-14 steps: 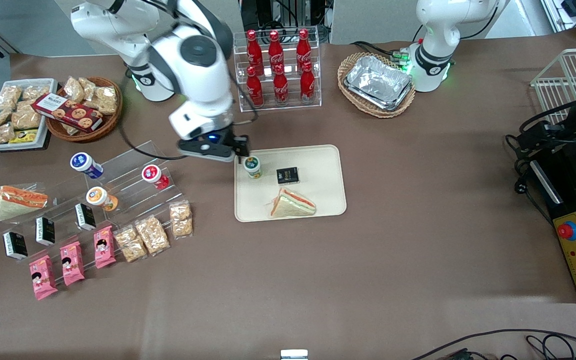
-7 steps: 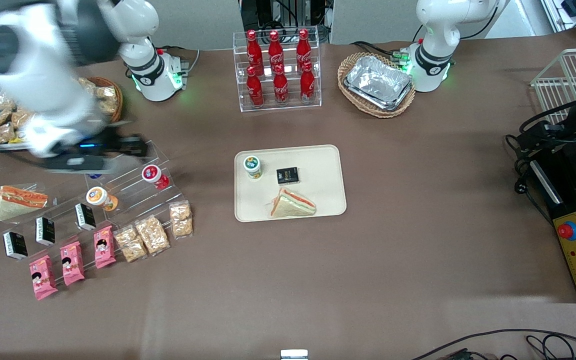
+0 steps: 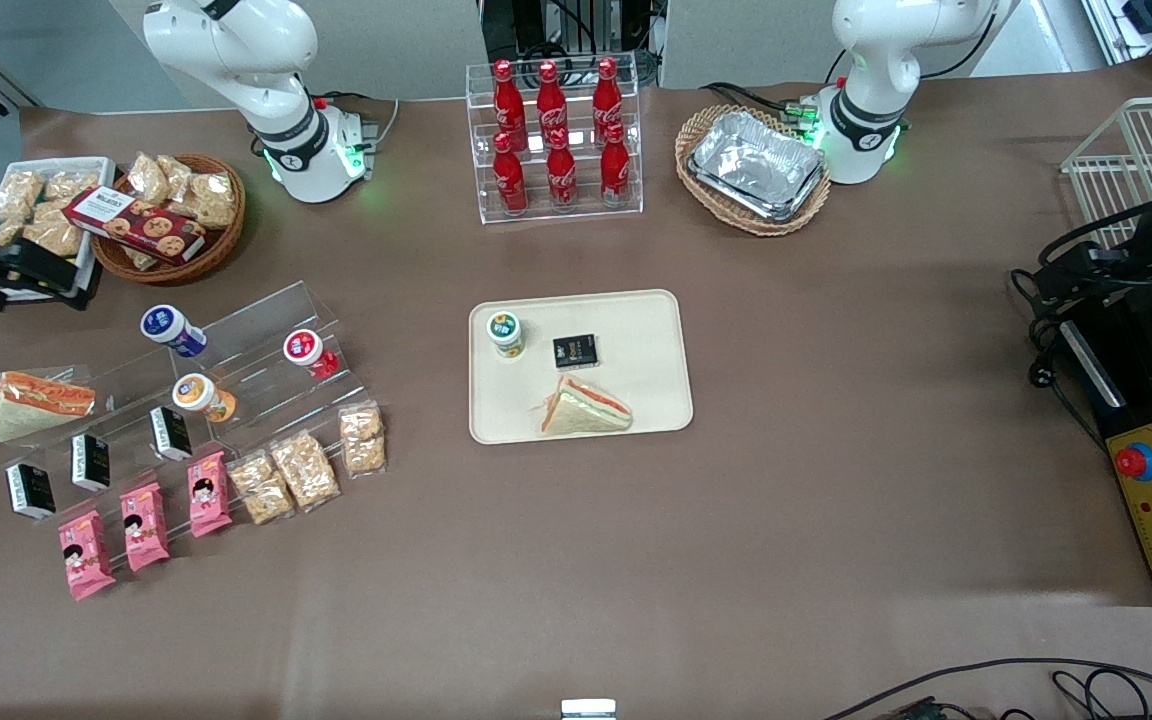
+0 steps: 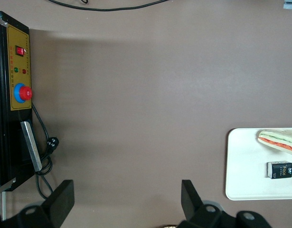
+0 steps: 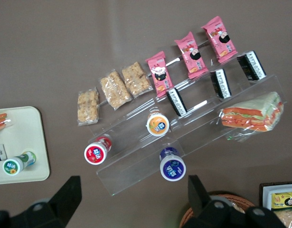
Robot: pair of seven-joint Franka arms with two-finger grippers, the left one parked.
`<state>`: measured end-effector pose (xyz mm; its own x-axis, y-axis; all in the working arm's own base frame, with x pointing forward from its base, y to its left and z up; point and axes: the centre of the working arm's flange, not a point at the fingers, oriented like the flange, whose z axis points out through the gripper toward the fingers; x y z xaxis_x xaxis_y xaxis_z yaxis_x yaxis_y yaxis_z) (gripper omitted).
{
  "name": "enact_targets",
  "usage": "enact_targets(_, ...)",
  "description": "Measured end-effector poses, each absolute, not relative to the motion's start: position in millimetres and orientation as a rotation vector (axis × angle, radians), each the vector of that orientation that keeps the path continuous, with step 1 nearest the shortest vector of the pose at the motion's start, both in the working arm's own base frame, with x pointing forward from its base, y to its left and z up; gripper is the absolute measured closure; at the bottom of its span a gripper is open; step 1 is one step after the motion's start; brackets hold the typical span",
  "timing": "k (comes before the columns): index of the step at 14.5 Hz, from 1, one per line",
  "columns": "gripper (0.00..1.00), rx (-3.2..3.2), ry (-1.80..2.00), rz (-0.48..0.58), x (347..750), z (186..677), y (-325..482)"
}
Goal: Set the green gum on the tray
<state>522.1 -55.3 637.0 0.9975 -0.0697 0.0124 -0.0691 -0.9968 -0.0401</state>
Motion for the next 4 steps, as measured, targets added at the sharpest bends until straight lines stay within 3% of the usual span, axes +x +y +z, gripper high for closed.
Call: enact_targets(4, 0.0, -3.099, 0.112, -0.012, 521.5, 638.3, -55.9)
